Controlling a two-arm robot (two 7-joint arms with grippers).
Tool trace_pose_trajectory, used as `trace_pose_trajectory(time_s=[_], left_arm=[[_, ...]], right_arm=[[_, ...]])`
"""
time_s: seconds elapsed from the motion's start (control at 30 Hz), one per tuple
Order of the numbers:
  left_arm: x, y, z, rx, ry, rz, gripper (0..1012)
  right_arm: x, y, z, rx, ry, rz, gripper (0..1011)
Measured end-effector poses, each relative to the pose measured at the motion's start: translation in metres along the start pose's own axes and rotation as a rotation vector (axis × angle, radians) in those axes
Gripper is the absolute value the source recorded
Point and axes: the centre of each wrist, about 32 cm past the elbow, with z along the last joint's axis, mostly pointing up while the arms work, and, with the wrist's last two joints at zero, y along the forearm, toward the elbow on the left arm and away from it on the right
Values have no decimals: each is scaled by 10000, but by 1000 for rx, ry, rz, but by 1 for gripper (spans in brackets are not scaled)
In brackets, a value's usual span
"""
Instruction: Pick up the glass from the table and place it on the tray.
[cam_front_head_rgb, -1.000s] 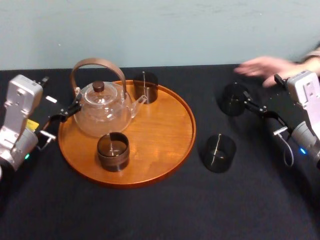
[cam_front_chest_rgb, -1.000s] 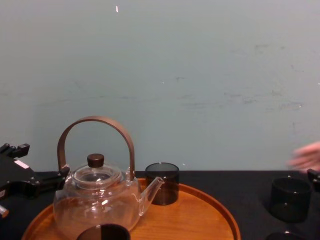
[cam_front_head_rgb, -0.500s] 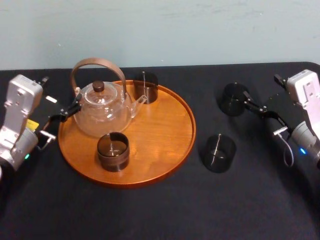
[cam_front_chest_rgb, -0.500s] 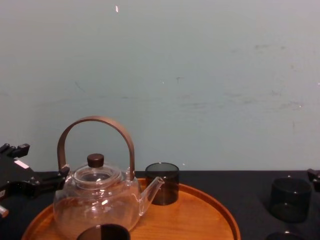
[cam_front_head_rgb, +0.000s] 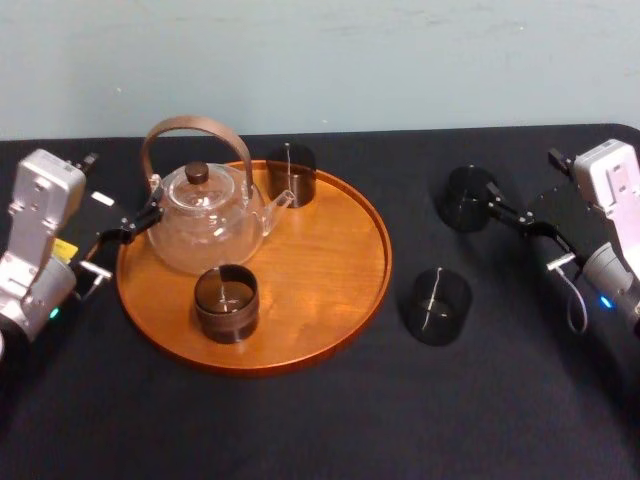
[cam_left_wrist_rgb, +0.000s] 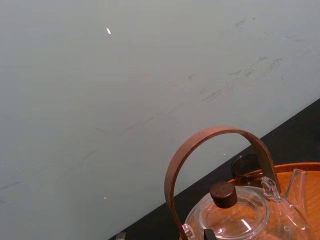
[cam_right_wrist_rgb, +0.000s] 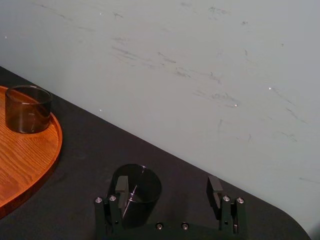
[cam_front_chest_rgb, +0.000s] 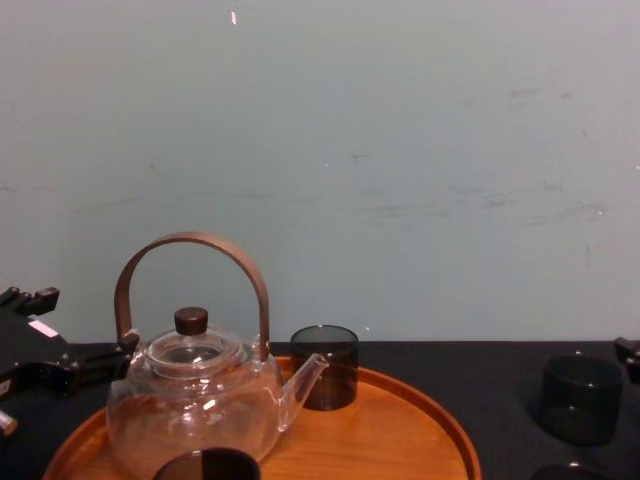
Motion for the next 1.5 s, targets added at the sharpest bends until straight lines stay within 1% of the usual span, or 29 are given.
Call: trace_pose_trajectory(time_s=[0.57,0.73,0.87,1.17,1.37,1.5], left_arm=[[0,0,0,0,0,0,1010],[0,0,0,0,0,0,1010],[0,0,0,0,0,0,1010],[0,0,0,0,0,0,1009],[0,0,0,0,0,0,1009],[0,0,0,0,0,0,1009]], right_arm=[[0,0,0,0,0,0,1002],[37,-14,-8,-8,25,16,1002],[41,-64,-10,-7,35,25,1002],[-27,-251,77,10,27,62,1002],[-78,-407,139,17,18,95,1002],[-114,-546,168,14,21,123,1002]])
